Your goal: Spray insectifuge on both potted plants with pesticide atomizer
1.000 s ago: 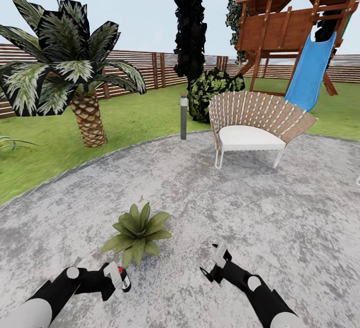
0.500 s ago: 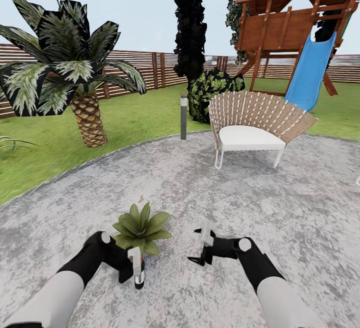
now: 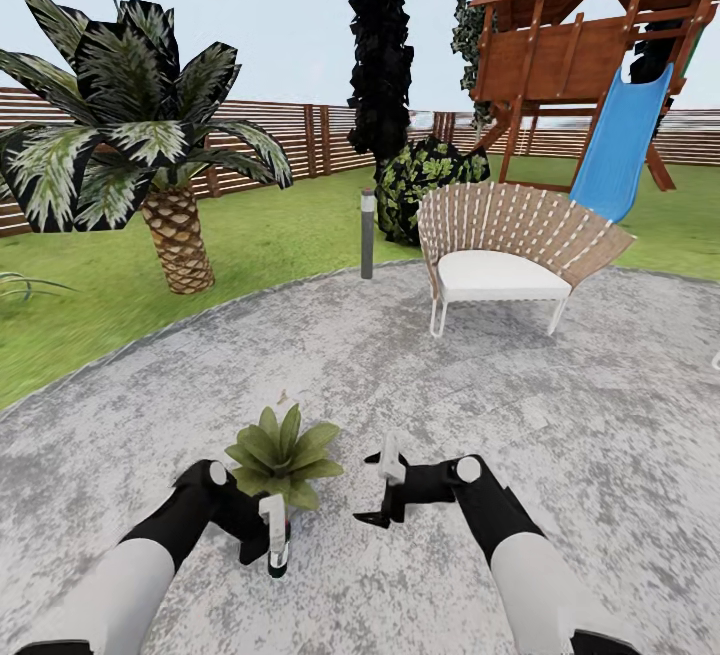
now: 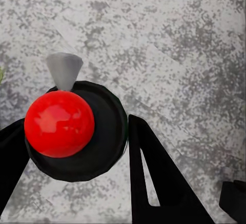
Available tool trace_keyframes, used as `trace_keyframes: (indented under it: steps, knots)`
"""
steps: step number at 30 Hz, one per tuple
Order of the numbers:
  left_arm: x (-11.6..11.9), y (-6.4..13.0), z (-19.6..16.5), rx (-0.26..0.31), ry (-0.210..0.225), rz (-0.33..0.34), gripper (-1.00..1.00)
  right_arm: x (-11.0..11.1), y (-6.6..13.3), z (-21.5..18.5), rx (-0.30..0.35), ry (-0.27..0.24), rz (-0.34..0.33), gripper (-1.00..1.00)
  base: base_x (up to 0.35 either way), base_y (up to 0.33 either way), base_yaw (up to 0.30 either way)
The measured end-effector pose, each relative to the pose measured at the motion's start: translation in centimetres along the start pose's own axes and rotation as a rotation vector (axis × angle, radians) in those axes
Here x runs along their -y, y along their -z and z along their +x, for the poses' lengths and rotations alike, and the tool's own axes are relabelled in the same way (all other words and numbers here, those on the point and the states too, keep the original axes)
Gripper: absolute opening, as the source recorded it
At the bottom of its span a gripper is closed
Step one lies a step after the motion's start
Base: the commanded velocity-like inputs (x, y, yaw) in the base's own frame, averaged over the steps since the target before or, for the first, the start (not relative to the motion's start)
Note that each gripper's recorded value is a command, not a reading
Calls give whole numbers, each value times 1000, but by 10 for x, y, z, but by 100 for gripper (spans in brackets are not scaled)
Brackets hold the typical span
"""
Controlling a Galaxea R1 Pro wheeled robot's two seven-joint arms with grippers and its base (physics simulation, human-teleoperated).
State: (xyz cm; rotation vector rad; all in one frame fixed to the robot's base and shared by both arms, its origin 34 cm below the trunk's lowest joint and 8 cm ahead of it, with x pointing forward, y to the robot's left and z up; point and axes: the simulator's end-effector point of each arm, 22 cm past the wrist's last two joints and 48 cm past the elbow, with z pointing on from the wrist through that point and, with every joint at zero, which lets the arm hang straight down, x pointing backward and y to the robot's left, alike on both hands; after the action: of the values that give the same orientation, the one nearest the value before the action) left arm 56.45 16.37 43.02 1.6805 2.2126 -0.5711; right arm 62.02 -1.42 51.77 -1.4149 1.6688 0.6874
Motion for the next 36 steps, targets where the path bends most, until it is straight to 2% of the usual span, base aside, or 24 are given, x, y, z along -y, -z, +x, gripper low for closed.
trace_keyframes:
  steps: [2, 4, 5, 11, 15, 20, 26, 30, 36]
  knots:
    - [4, -5, -6, -13, -16, 8, -100, -1, 0, 2, -26, -19, -11, 100, 0, 0, 0]
    - [6, -8, -11, -14, -23, 12, -100, -2, -2, 0, -43, 0, -24, 100, 0, 0, 0]
    - [8, -10, -17, -10, -28, 16, -100, -4, -3, 0, -52, 8, -31, -100, 0, 0, 0]
    - [5, -12, -47, 18, -54, 11, -100, -6, -4, 3, -73, -13, -38, -100, 0, 0, 0]
    - [6, -15, -58, 22, -38, 9, -100, -6, -4, 3, -73, -13, -39, -100, 0, 0, 0]
    - [9, -19, -70, 35, -44, 10, -100, -6, -4, 2, -74, -12, -40, -100, 0, 0, 0]
    - [8, -23, -69, -4, -65, -8, -100, -6, -4, 2, -72, -13, -40, -100, 0, 0, 0]
    - [5, -25, -71, -17, -38, -28, -100, -6, -4, 2, -72, -13, -39, -100, 0, 0, 0]
    - [5, -29, -79, -16, -42, -40, -100, -11, -7, 1, -88, 19, -60, -100, 0, 0, 0]
